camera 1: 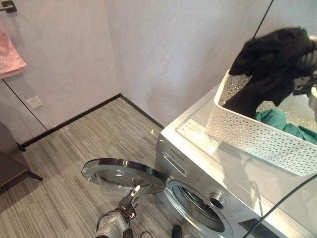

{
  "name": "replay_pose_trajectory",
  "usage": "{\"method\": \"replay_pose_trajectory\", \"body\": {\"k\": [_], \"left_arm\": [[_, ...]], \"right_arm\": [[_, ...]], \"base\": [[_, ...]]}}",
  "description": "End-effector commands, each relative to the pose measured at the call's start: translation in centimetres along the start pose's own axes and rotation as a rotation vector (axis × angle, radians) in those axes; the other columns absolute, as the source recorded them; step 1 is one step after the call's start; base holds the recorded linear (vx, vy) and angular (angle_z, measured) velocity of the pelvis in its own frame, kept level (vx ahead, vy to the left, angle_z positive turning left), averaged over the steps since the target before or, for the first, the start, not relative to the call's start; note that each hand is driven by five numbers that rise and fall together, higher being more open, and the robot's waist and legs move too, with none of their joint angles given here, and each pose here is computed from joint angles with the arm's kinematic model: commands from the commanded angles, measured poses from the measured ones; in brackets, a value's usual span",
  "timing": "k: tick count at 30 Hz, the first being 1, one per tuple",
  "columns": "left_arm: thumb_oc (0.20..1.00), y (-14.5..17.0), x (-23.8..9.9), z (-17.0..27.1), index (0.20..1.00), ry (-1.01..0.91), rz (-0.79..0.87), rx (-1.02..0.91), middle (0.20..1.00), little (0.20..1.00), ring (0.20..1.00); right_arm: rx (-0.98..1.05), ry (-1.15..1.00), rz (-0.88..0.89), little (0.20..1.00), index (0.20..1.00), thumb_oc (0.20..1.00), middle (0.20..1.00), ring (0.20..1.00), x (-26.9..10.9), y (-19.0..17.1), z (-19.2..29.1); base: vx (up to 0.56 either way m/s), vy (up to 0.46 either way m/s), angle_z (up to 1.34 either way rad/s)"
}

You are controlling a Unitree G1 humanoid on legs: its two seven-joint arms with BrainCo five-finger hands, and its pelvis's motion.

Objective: Grab the laundry basket,head to the washer,open it,put in the laundry and shut it.

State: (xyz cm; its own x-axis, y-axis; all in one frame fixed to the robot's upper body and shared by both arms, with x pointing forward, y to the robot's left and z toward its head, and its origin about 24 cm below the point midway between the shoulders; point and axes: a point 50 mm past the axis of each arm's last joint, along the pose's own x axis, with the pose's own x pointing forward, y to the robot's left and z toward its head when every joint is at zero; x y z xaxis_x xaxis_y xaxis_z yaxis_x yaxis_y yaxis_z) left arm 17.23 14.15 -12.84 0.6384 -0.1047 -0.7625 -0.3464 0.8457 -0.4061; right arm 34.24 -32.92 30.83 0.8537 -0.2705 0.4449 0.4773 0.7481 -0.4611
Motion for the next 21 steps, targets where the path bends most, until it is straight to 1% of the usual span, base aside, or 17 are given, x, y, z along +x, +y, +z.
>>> {"method": "replay_pose_trajectory", "body": {"k": [1, 8, 11, 14, 15, 17, 18, 21], "left_arm": [[1.0, -1.6, 0.6, 1.0, 1.0, -0.043, -0.03, 0.053, 1.0, 1.0, 1.0], [1.0, -1.5, 0.6, 1.6, 1.0, -0.06, -0.019, 0.055, 1.0, 1.0, 1.0], [1.0, -1.5, 0.8, 2.7, 1.0, -0.091, -0.012, 0.07, 1.0, 1.0, 1.0], [1.0, -1.8, 0.9, 4.6, 1.0, -0.153, -0.015, 0.067, 1.0, 1.0, 1.0], [1.0, -2.1, 0.8, 5.6, 1.0, -0.199, -0.033, 0.057, 1.0, 1.0, 1.0], [1.0, -2.0, 0.7, 5.8, 1.0, -0.21, -0.035, 0.06, 1.0, 1.0, 1.0], [1.0, -2.1, 0.7, 5.8, 1.0, -0.21, -0.036, 0.059, 1.0, 1.0, 1.0], [1.0, -1.4, 0.2, 5.3, 1.0, -0.22, -0.014, 0.028, 1.0, 1.0, 1.0]], "right_arm": [[-0.033, -0.189, -0.244, 0.2, 0.2, 0.2, 0.2, 0.2, 0.5, -5.2, 4.7], [-0.118, -0.277, -0.348, 0.2, 0.2, 0.2, 0.2, 0.2, -0.1, -7.4, 6.9], [-0.106, -0.334, -0.411, 0.2, 0.2, 0.2, 0.2, 0.2, 0.1, -8.8, 9.1], [-0.086, -0.369, -0.417, 0.2, 0.2, 0.2, 0.2, 0.2, 0.3, -9.0, 10.5], [-0.08, -0.419, -0.427, 0.2, 0.2, 0.2, 0.2, 0.2, 0.2, -9.0, 11.8], [-0.074, -0.441, -0.439, 0.2, 0.2, 0.2, 0.2, 0.2, 0.2, -9.1, 12.5], [-0.074, -0.442, -0.439, 0.2, 0.2, 0.2, 0.2, 0.2, 0.2, -9.1, 12.5], [-0.027, -0.538, -0.507, 0.2, 0.2, 0.2, 0.2, 0.2, -0.7, -9.1, 14.3]], "base": [[-0.02, -0.032, 0.12], [-0.05, -0.074, 0.08], [-0.15, -0.085, 0.09], [-0.17, -0.014, 0.19], [-0.15, 0.018, 0.15], [-0.08, 0.044, 0.03], [-0.06, 0.088, 0.01], [-0.02, 0.287, -0.19]]}}
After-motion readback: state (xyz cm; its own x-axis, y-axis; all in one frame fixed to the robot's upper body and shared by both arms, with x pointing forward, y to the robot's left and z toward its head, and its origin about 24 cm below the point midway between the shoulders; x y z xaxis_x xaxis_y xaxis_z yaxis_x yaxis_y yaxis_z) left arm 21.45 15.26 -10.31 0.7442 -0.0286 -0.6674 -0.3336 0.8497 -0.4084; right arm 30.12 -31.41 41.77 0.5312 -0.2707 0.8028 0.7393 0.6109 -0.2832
